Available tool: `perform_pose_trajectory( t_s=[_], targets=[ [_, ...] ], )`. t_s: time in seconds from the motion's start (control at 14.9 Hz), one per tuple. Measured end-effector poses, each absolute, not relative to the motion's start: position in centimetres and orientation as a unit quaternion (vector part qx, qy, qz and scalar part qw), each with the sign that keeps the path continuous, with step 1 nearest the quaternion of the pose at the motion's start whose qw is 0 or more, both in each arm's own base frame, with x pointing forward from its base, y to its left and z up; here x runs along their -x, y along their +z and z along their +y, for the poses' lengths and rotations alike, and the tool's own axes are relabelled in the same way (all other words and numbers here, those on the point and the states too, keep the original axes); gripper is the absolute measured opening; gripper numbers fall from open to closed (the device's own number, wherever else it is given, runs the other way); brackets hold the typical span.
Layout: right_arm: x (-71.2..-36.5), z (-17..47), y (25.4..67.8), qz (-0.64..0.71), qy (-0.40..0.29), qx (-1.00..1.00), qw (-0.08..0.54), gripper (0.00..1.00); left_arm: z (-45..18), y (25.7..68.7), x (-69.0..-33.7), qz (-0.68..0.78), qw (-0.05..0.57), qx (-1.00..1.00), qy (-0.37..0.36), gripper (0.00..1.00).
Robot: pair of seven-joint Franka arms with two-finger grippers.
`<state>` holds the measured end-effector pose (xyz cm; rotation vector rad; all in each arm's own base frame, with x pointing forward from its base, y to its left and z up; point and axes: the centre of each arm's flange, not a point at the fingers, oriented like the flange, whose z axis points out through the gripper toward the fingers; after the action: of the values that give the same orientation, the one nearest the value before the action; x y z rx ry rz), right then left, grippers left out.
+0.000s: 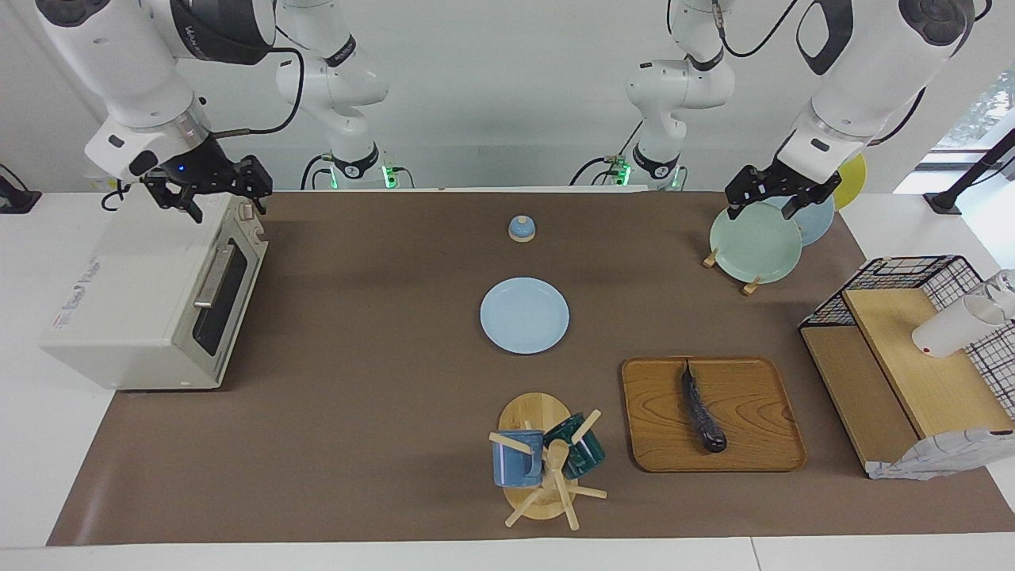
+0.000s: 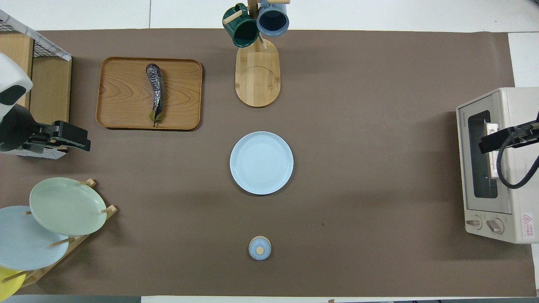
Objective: Put eggplant into oven
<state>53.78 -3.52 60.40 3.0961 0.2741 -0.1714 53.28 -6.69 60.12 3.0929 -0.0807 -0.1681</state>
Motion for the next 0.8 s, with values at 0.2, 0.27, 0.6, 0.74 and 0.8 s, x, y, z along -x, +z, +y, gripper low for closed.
perform_pose_trajectory(
  t_s=[0.2, 0.27, 0.6, 0.74, 0.8],
  targets=[
    [-53.78, -3.52, 60.40, 0.088, -0.055, -0.994, 0.014, 1.00, -6.78, 60.14, -53.27, -0.026, 0.025, -0.998, -0.054, 1.00],
    [-53.78, -3.52, 60.40, 0.088, -0.055, -0.994, 0.014, 1.00, -6.78, 60.14, -53.27, -0.026, 0.025, -0.998, -0.054, 1.00],
    [-53.78, -3.53, 60.38, 0.088, -0.055, -0.994, 0.014, 1.00, -6.79, 60.21, -53.38, -0.024, 0.026, -0.998, -0.050, 1.00],
    [-53.91, -3.51, 60.25, 0.088, -0.051, -0.995, 0.015, 0.93, -6.80, 60.33, -53.56, -0.023, 0.027, -0.998, -0.042, 1.00],
    [-53.97, -3.49, 60.15, 0.089, -0.049, -0.995, 0.015, 0.82, -6.81, 60.35, -53.61, -0.023, 0.027, -0.999, -0.040, 1.00]
  ],
)
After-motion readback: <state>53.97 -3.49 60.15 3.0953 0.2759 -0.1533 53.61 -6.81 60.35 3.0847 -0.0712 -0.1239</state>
